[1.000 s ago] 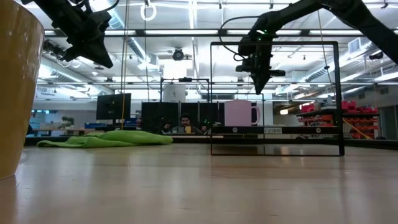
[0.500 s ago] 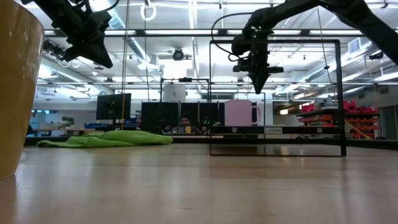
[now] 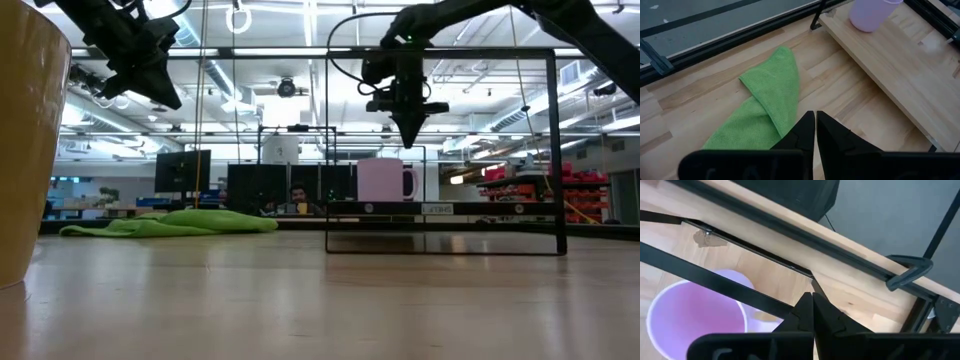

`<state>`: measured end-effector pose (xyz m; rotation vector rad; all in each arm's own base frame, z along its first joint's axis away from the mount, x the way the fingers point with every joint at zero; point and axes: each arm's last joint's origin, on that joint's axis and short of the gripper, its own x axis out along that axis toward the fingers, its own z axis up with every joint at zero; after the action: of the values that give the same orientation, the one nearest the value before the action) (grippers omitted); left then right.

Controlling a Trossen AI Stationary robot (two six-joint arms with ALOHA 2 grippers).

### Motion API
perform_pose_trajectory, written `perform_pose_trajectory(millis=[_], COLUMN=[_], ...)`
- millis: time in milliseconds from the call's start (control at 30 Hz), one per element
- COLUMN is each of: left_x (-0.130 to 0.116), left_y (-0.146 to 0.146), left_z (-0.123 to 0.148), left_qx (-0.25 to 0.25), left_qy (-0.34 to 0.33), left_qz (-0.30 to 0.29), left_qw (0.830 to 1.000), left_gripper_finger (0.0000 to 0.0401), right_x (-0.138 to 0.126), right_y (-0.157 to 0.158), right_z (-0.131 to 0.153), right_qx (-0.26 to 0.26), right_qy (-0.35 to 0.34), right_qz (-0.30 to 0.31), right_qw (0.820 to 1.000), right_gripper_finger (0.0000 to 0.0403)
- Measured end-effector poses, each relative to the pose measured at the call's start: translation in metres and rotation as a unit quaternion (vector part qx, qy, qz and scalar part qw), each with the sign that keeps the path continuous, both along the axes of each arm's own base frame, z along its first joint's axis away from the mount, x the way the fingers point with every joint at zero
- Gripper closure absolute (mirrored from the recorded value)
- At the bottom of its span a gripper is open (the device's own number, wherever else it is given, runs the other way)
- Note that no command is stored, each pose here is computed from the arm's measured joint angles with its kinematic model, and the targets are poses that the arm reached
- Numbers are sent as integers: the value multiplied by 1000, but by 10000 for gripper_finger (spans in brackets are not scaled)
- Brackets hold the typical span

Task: Stack small to large cups/mugs on shelf
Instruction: Move the shelf to the center of the table

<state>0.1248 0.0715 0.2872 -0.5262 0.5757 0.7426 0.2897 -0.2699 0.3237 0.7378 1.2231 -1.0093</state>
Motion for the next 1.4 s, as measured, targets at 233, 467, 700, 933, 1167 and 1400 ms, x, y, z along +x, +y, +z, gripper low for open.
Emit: perform_pose_trajectory(millis=[233,467,700,933,1167,1400], left_x=[0,0,0,-1,-3,-3], left_y=[0,0,0,0,-2,-2], left_z=[0,0,0,-1,-4,-4], left_qx=[0,0,1,-2,-13,-13], left_qy=[0,0,1,6,24,24], left_qz=[0,0,-1,-1,0,0], left_qw=[1000,1000,1000,1000,1000,1000], left_gripper_finger=[374,380,372,379,380,372], right_x=[9,13,20,14,-19,-61], right_y=[11,21,31,28,23,47], right_z=[0,0,0,3,33,74], right_qx=[3,13,16,18,-4,-26], right_qy=[1,10,12,13,-13,-59], right_qz=[7,9,24,17,-15,-21], right_qw=[1000,1000,1000,1000,1000,998], right_gripper_finger=[403,403,403,401,402,402])
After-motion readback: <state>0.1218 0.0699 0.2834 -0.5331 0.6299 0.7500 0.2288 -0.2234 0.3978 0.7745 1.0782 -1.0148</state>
